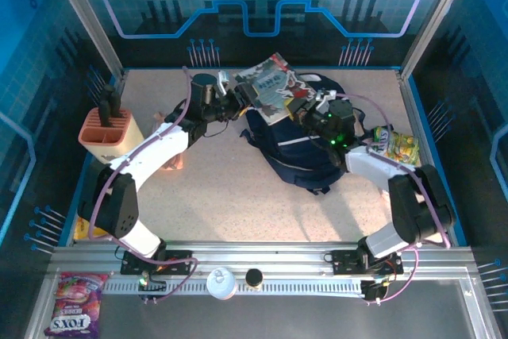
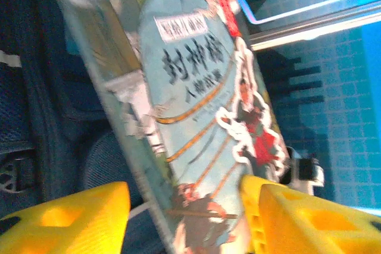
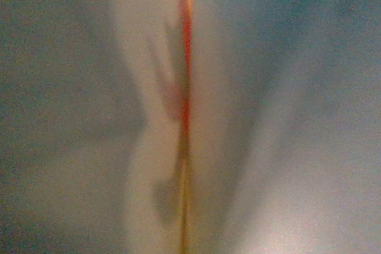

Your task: Pack the student bag

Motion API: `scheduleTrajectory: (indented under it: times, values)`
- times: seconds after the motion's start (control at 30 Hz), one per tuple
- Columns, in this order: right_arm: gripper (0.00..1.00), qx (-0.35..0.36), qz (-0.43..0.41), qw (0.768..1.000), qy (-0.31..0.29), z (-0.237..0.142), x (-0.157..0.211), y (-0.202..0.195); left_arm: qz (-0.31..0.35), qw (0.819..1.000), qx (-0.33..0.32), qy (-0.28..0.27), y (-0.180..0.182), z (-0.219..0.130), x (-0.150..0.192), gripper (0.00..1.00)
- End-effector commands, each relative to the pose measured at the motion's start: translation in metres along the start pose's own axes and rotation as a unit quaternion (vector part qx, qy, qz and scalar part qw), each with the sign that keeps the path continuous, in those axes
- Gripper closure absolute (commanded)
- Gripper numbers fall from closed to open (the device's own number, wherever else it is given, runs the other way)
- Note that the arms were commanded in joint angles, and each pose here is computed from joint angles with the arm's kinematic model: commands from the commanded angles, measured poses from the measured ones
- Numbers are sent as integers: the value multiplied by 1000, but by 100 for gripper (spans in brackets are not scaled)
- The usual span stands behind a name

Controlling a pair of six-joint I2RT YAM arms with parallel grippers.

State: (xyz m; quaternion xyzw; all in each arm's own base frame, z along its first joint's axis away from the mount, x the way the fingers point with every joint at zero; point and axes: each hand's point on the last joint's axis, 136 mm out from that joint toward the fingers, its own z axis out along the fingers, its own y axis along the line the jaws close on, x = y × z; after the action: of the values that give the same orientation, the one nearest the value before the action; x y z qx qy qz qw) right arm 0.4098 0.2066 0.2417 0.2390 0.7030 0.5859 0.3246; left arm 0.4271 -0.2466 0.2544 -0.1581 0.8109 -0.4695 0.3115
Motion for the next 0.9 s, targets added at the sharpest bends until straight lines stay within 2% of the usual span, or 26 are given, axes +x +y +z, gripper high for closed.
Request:
scheduleTrajectory:
  times: [0.0,0.13,0.3,0.37,0.57,0.73,0.87]
  values:
    - [100,28,-64,997,-30,-31,-20,-1,97,994,-57,6,10,-6,7,36]
    - [100,93,-100,988,-70,-71,-43,-16,171,982,-80,25,8,2,22,27]
    - [100,176,-133,968,-122,-125,-66,-26,297,946,-107,75,-1,25,61,16]
    - [100,207,-139,958,-143,-148,-75,-29,345,927,-109,100,-5,38,81,12]
    - [100,268,-139,935,-188,-199,-92,-37,443,872,-115,175,-6,73,132,11]
    - [100,292,-136,923,-209,-225,-97,-41,508,822,-120,230,0,96,167,11]
    - [100,300,-129,921,-212,-233,-98,-43,558,777,-117,266,5,109,192,15]
